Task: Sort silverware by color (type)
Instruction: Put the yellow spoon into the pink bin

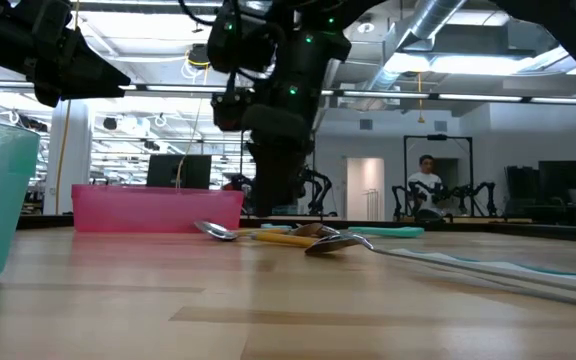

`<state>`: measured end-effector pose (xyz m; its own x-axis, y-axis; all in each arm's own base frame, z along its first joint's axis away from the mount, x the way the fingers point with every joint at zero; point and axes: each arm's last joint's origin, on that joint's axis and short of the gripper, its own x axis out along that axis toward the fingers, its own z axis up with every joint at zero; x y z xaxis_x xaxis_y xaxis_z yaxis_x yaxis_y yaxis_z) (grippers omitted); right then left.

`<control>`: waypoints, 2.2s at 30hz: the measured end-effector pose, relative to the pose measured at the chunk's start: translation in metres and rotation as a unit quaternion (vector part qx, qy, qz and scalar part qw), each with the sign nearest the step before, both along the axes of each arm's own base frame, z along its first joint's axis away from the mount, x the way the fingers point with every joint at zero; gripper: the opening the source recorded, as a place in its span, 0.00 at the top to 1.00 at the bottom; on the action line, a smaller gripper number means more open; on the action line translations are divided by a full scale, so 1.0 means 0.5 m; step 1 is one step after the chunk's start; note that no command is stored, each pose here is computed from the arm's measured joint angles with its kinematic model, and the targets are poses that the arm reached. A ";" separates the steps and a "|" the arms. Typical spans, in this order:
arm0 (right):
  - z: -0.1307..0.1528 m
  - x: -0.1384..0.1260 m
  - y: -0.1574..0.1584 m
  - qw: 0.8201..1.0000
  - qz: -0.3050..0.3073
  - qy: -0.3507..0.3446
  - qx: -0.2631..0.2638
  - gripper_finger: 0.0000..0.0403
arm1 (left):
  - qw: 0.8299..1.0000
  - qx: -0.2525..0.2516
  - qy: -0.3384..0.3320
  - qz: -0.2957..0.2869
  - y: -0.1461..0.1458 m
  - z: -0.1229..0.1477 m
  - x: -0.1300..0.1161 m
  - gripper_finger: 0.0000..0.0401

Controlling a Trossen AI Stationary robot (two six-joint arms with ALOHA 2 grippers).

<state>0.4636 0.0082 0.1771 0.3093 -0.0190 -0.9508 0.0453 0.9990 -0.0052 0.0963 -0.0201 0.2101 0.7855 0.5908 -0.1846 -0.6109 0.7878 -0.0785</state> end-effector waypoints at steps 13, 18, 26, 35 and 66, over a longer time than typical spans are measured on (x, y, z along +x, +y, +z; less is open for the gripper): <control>-0.010 0.011 -0.014 0.999 -0.031 -0.016 0.008 0.51 | 1.000 0.000 0.000 0.000 0.000 0.000 0.000 0.53; -0.010 0.014 -0.014 0.999 -0.033 -0.023 0.014 0.51 | 1.000 0.000 0.000 0.000 0.000 0.000 0.000 0.53; -0.026 0.019 -0.012 0.999 -0.038 -0.021 0.026 0.50 | 1.000 -0.001 0.000 0.000 0.000 0.000 0.000 0.53; -0.027 0.019 -0.012 0.999 -0.038 -0.020 0.025 0.51 | 1.000 -0.001 -0.001 0.001 0.000 0.000 0.000 0.53; -0.055 0.002 0.004 0.998 -0.038 0.056 -0.019 0.85 | 1.000 -0.001 0.000 0.001 0.000 0.000 0.000 0.53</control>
